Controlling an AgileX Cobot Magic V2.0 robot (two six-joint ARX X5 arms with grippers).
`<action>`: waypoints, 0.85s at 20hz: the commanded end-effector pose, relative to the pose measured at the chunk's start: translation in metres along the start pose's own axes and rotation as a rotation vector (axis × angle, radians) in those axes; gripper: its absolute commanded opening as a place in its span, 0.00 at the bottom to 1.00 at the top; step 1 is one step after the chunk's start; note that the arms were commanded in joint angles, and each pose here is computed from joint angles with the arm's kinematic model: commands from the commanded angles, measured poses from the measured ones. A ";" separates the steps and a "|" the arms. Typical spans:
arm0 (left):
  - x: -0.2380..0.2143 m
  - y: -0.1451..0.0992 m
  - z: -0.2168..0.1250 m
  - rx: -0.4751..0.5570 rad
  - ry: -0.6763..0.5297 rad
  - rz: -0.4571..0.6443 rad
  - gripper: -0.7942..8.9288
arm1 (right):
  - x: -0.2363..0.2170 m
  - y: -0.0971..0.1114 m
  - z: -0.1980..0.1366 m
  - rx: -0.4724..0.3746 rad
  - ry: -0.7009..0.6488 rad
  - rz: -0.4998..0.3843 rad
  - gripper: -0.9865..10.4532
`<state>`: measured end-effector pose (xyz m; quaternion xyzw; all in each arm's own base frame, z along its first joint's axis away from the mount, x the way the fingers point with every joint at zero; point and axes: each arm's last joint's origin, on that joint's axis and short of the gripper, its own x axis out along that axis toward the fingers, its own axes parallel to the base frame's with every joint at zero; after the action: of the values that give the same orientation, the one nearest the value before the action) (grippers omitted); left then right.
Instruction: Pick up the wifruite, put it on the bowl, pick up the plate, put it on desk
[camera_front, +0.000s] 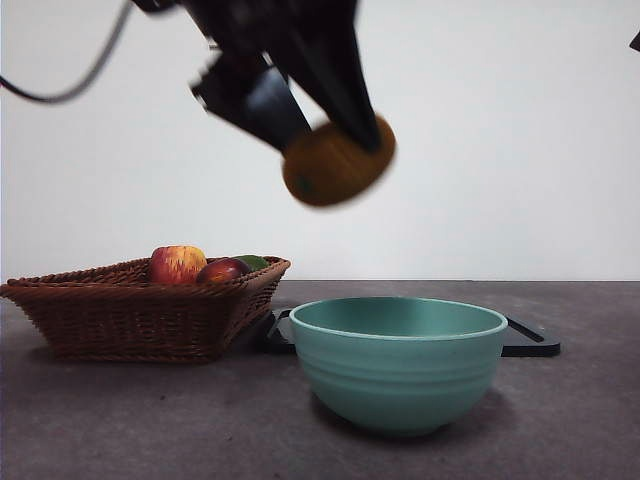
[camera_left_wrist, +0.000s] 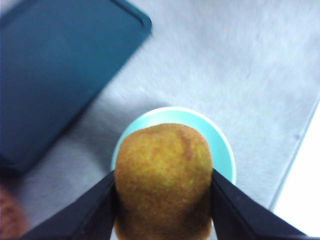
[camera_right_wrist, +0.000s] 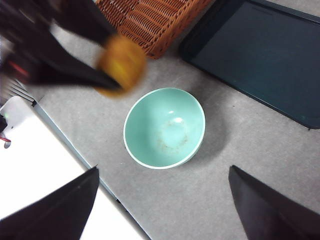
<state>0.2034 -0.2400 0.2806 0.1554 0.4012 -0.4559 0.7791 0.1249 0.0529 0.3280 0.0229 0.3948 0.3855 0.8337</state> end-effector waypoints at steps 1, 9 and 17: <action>0.025 -0.007 0.003 0.019 0.035 -0.019 0.26 | -0.003 0.002 0.005 -0.003 -0.015 0.002 0.45; 0.091 -0.013 -0.009 0.054 0.151 0.023 0.27 | -0.003 0.002 0.005 -0.003 -0.015 0.002 0.45; 0.103 -0.014 -0.014 0.067 0.180 0.026 0.38 | -0.003 0.002 0.005 -0.004 -0.016 0.002 0.45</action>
<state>0.2129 -0.2922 0.1963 0.2201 0.4579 -0.4356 0.7431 0.1249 0.0529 0.3279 0.0232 0.3950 0.3853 0.8337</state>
